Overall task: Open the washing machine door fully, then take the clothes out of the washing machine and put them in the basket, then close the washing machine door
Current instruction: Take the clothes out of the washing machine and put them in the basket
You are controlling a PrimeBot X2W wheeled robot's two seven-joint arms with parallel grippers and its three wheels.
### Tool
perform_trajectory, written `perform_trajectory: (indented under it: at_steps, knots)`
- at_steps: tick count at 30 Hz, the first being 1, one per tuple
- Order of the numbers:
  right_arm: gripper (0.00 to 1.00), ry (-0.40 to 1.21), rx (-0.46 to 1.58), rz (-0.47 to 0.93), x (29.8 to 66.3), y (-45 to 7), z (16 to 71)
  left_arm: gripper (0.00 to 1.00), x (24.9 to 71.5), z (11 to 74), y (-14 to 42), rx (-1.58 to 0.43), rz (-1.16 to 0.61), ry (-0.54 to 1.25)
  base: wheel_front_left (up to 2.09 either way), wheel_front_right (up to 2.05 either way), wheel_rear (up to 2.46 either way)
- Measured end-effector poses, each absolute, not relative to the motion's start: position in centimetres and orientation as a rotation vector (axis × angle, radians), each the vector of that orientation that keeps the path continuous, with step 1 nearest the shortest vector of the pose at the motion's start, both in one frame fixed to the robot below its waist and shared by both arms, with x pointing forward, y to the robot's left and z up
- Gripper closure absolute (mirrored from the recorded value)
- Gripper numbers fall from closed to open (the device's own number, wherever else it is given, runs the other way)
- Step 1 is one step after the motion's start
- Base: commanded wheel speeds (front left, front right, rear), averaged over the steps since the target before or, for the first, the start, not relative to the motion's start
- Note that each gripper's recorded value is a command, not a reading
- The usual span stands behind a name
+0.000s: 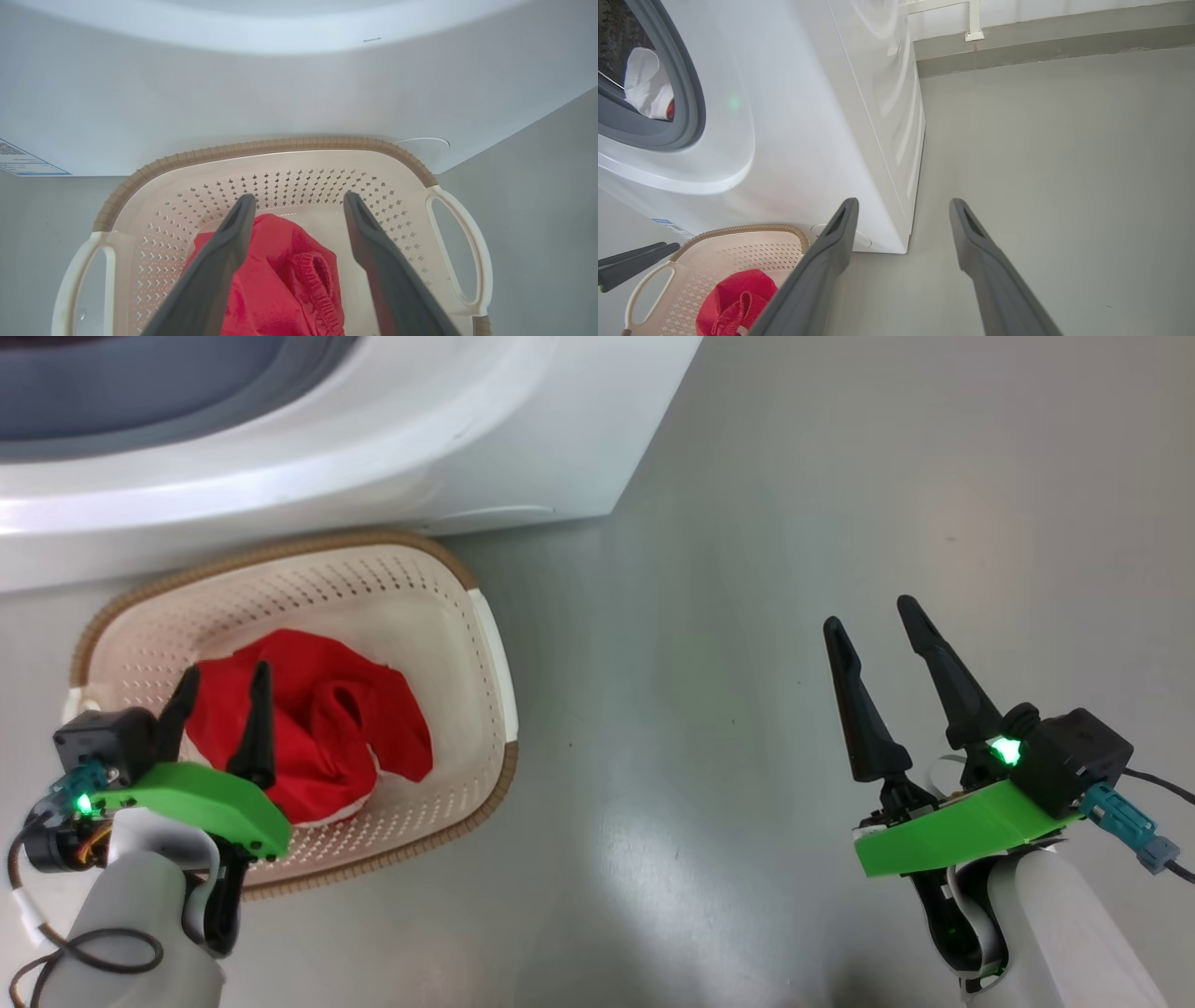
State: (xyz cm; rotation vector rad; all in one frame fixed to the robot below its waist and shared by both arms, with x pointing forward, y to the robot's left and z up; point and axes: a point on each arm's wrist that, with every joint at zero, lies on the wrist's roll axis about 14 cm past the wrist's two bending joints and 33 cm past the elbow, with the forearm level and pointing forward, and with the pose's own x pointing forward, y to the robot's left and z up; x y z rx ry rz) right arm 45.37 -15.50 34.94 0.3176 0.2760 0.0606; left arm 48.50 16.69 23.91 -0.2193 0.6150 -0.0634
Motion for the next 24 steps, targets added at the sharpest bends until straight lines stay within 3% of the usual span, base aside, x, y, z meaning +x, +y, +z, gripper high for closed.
perform_trajectory:
  at_steps: [24]
  knots:
    - [0.0, 0.156, 0.312, 0.08, 43.6, -15.3, 41.2, 0.0, 49.0, 38.3, 18.8, -0.211, -0.039, 0.223, 0.0, 0.0, 0.0]
